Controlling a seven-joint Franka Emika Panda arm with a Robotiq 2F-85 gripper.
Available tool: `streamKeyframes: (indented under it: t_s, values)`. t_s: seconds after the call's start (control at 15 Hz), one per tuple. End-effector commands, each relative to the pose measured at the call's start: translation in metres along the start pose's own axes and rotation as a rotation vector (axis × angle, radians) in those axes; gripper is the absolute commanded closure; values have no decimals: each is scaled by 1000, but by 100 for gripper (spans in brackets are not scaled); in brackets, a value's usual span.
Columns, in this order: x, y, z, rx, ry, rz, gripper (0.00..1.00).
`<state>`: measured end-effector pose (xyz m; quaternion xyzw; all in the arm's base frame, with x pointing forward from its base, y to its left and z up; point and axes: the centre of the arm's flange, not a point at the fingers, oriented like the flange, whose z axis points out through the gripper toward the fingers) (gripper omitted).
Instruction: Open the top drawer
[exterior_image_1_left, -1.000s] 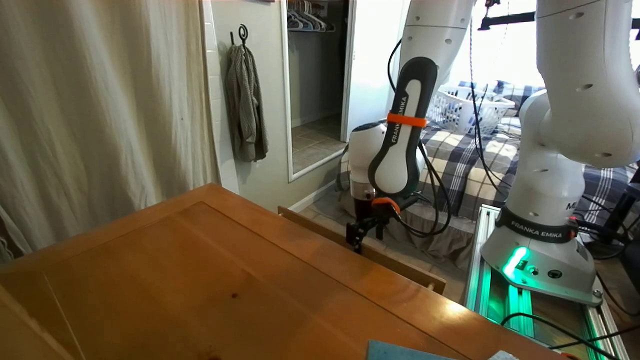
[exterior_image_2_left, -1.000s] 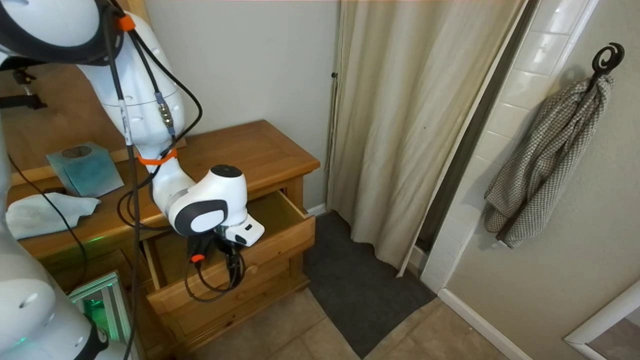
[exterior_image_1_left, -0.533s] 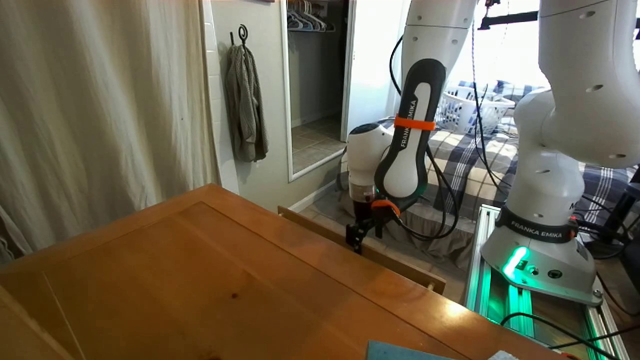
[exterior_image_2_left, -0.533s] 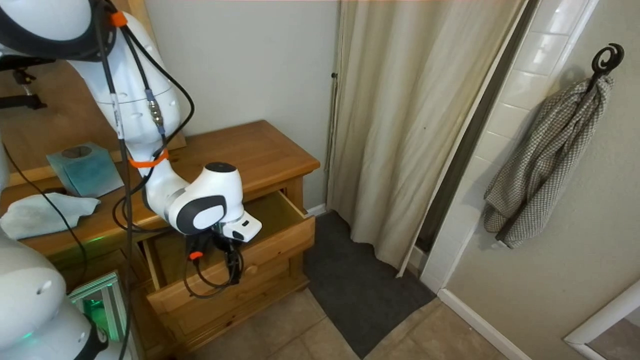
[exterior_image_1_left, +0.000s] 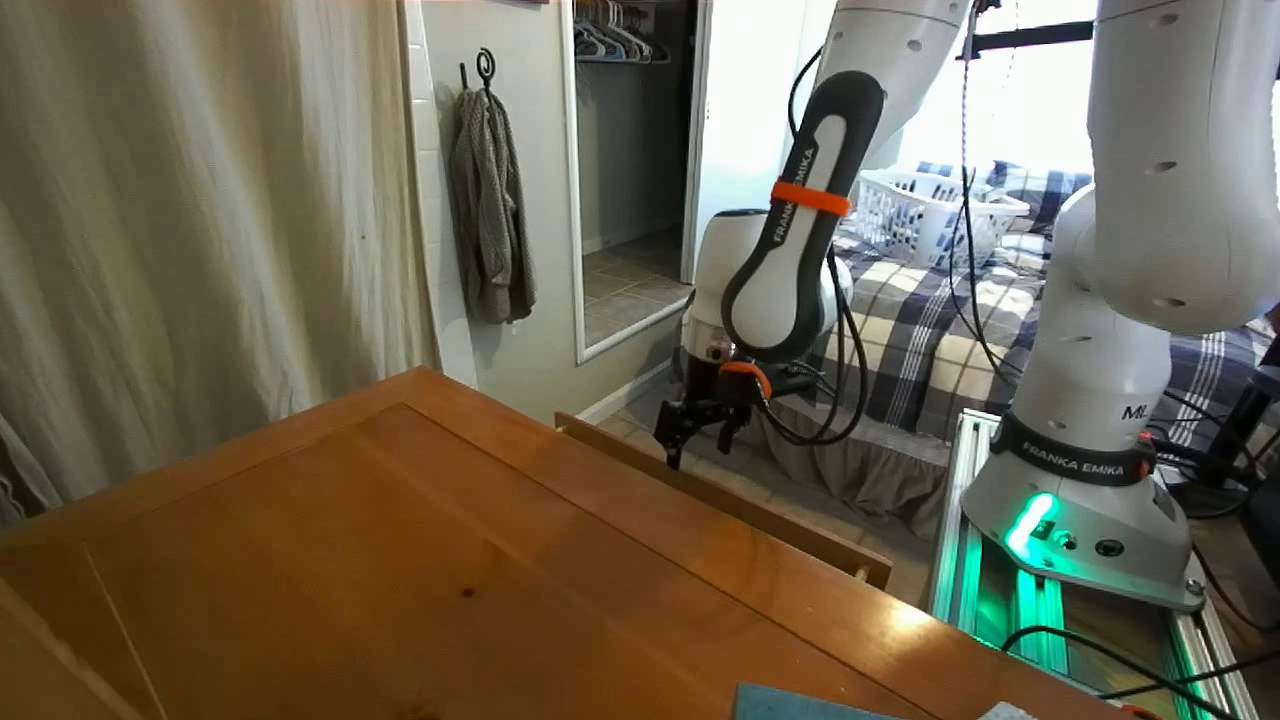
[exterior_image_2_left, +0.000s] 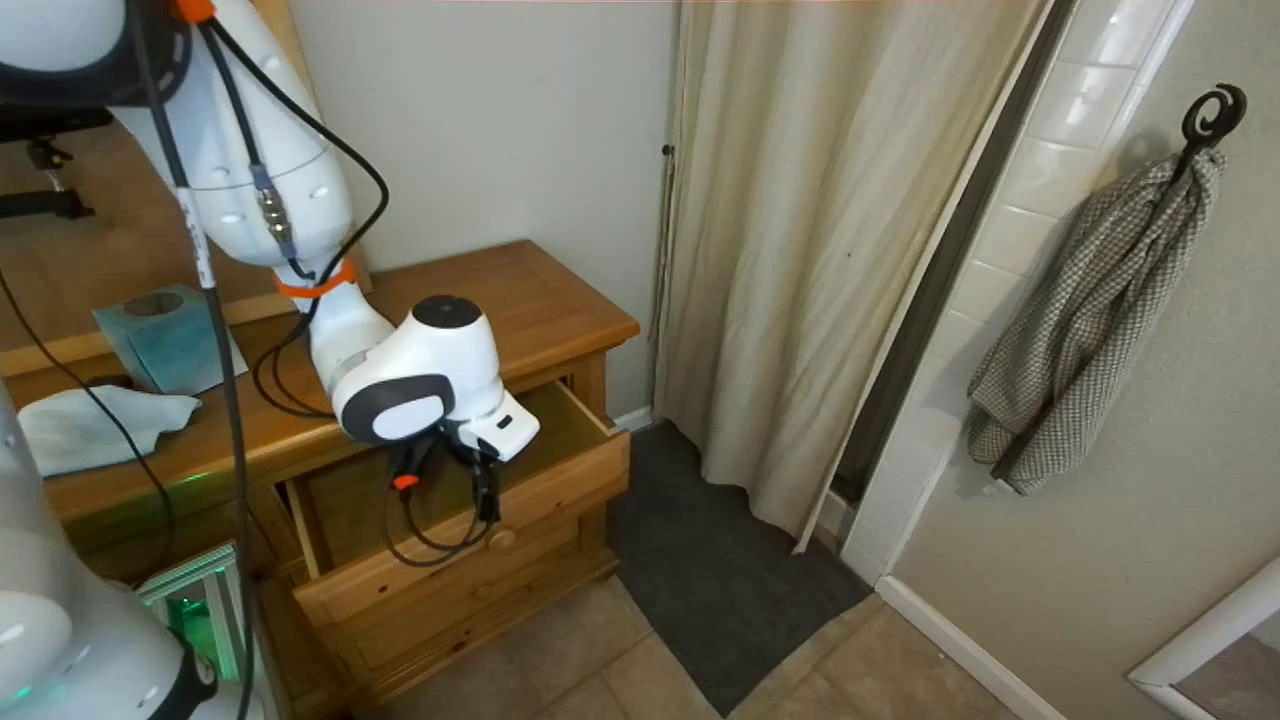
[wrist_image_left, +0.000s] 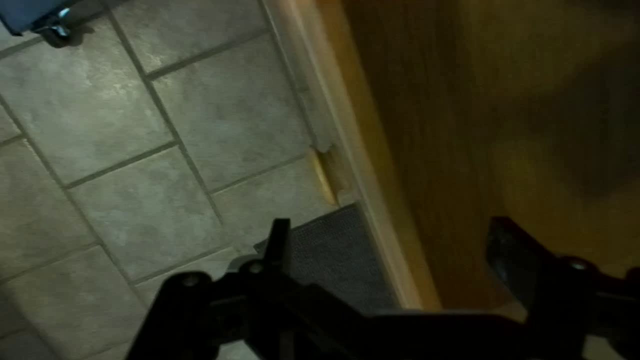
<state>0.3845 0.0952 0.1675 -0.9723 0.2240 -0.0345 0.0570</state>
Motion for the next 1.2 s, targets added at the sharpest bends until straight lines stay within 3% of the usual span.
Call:
streamKeyframes:
  t_s: [0.0,0.27,0.6,0.87,0.93,1.13]
  values:
    - [-14,4,-33,151,23,4,0]
    - [-27,-8,-67,129,71,-101,0]
    - [-32,-20,-93,120,114,-386,0]
    - [-48,-28,-110,147,83,-603,0]
    - [-14,-51,-81,128,91,-513,0]
    - [-16,-53,-84,132,90,-520,0]
